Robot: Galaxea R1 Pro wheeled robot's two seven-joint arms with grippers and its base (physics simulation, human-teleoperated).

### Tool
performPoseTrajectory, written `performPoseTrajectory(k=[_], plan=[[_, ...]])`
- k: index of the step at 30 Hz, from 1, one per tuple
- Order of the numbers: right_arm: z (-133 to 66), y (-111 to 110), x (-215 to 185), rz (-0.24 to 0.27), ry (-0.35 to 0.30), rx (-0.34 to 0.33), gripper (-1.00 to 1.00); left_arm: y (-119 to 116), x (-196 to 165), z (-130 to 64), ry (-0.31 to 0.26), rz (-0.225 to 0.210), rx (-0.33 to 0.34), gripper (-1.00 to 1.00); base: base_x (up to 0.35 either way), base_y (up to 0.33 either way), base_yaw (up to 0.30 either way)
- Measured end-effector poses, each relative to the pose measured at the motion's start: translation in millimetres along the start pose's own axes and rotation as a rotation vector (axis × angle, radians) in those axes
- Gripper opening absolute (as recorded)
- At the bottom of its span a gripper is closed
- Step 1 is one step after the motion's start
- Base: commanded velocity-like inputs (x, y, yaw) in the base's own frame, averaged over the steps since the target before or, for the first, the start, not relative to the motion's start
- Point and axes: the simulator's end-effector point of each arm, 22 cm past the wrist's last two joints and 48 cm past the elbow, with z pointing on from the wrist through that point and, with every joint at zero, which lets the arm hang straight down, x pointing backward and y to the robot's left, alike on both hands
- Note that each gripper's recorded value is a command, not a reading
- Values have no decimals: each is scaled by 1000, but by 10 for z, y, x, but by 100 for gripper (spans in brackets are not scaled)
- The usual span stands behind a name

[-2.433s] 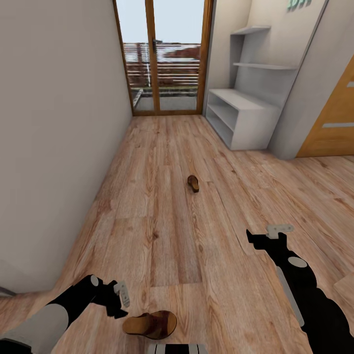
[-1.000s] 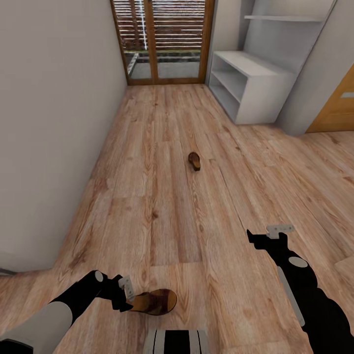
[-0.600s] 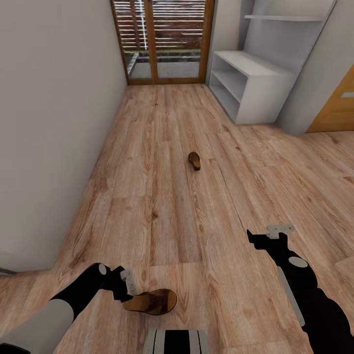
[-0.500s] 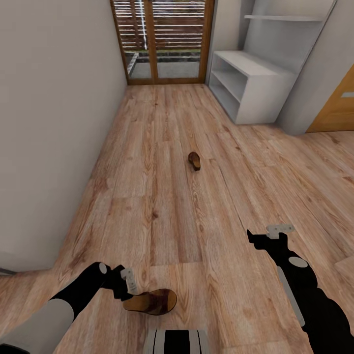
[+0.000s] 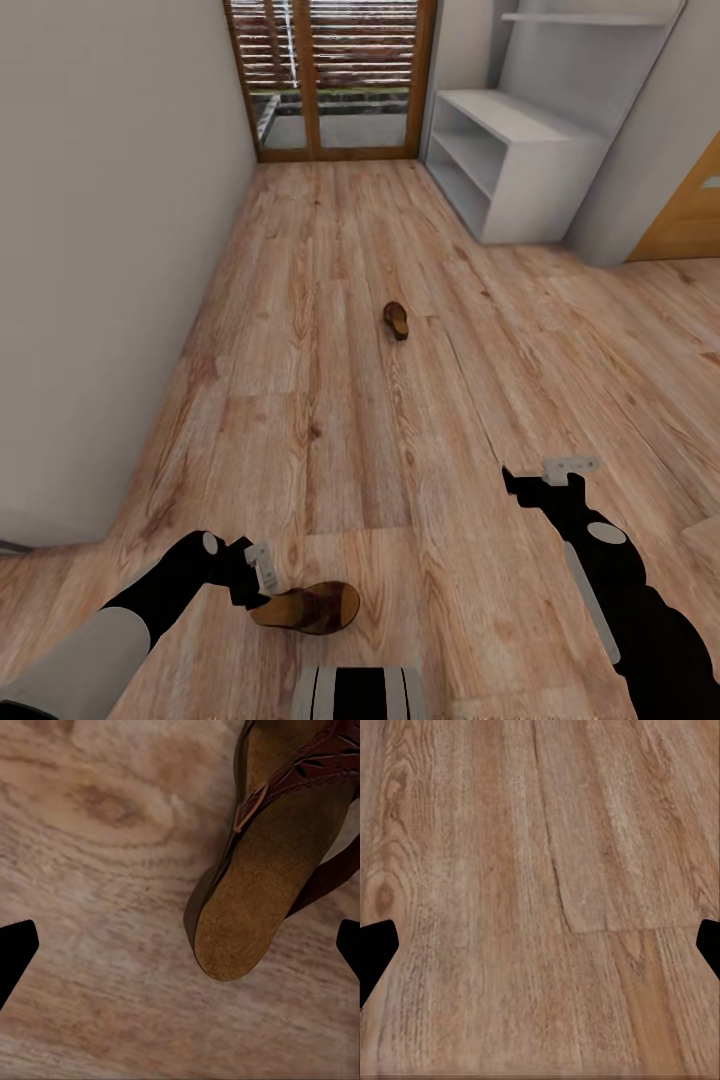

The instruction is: Pick up the two gym shoes and the two sandals from the corridor floor and place them onto the hallstand (shoe rack) in the corridor, making sure they are on the rack and not on the floor. Arrange them so the two gym shoes are next to each other and the two sandals are next to each other.

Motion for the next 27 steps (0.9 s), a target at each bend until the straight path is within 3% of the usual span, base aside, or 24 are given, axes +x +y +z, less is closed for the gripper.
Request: performPoseTrajectory(k=[12, 27], plan=[[165, 52, 365, -9, 65, -6, 100, -131, 178, 278, 30, -19, 41, 100, 0, 0, 0], [186, 57, 416, -11, 74, -7, 100, -171, 182, 327, 32, -20, 50, 100, 0, 0, 0]])
